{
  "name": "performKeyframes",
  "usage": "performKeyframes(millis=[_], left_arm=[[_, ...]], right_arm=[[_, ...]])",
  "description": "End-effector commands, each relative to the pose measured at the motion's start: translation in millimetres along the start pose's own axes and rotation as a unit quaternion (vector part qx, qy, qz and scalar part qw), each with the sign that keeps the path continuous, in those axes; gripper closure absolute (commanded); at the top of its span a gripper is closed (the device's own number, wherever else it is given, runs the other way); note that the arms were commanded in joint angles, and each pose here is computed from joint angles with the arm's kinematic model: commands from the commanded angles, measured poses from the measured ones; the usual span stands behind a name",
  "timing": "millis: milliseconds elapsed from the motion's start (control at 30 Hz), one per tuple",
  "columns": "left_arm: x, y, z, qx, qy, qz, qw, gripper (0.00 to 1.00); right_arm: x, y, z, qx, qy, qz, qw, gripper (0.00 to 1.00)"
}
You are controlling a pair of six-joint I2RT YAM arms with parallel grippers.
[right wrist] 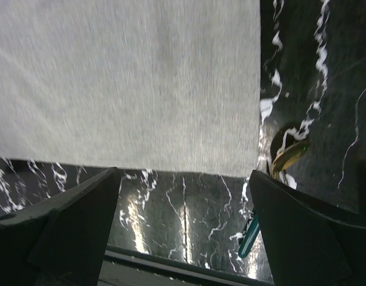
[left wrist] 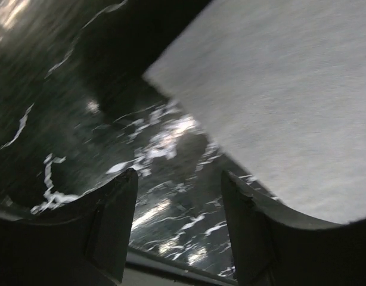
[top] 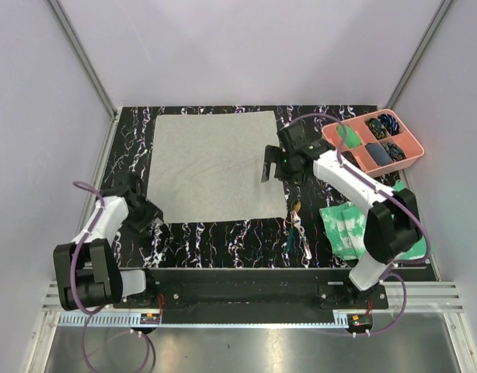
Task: Fold the napkin into a case and place the utensils inside
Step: Flatten out the crumpled napkin at the center of the board, then pick up the flattened napkin from the center of the board.
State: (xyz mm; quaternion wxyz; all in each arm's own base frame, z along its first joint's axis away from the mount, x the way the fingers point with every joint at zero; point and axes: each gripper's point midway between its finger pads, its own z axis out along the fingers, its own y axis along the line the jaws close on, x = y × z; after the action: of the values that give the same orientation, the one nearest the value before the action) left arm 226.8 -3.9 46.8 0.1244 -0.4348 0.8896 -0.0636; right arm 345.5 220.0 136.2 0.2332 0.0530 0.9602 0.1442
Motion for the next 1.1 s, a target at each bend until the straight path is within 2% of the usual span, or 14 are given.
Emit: performKeyframes(millis=[0, 100, 167, 200, 267, 300, 400, 800, 967, 1067], left_arm=[[-9, 25, -9, -0.037, -0.054, -0.036, 0.997, 0.41], [-21, 33, -11, -0.053, -0.086, -0.048, 0.994, 0.45], [-33, 38, -14, -0.066, -0.104, -0.049, 0.991, 0.47], [-38, 41, -13, -0.075, -0.112, -0.05, 0.99, 0.51], [-45, 44, -10, -0.086, -0.112, -0.045, 0.989, 0.55], [-48, 44, -7, -0.083, -0.106, -0.044, 0.99, 0.6], [-47, 36, 3, -0.076, -0.08, -0.032, 0.993, 0.64], [-73, 15, -2, -0.042, -0.113, 0.001, 0.993, 0.57], [-76, 6, 7, -0.052, -0.1, 0.024, 0.993, 0.51], [-71, 0, 13, -0.056, -0.092, 0.036, 0.994, 0.53]], right_arm=[[13, 7, -13, -0.034, -0.021, -0.016, 0.999, 0.0], [19, 0, -24, -0.037, -0.031, 0.002, 0.999, 0.0], [15, -5, -32, -0.031, -0.048, -0.014, 0.998, 0.0], [14, -7, -34, -0.028, -0.052, -0.016, 0.998, 0.0], [13, -14, -37, -0.007, -0.051, -0.021, 0.998, 0.01], [13, -14, -38, -0.005, -0.048, -0.022, 0.999, 0.0], [17, -16, -38, 0.0, -0.039, -0.023, 0.999, 0.0], [24, -14, -25, -0.013, -0.027, -0.027, 0.999, 0.0], [22, -13, -27, -0.016, -0.033, -0.032, 0.999, 0.0], [21, -11, -29, -0.021, -0.035, -0.032, 0.999, 0.0]])
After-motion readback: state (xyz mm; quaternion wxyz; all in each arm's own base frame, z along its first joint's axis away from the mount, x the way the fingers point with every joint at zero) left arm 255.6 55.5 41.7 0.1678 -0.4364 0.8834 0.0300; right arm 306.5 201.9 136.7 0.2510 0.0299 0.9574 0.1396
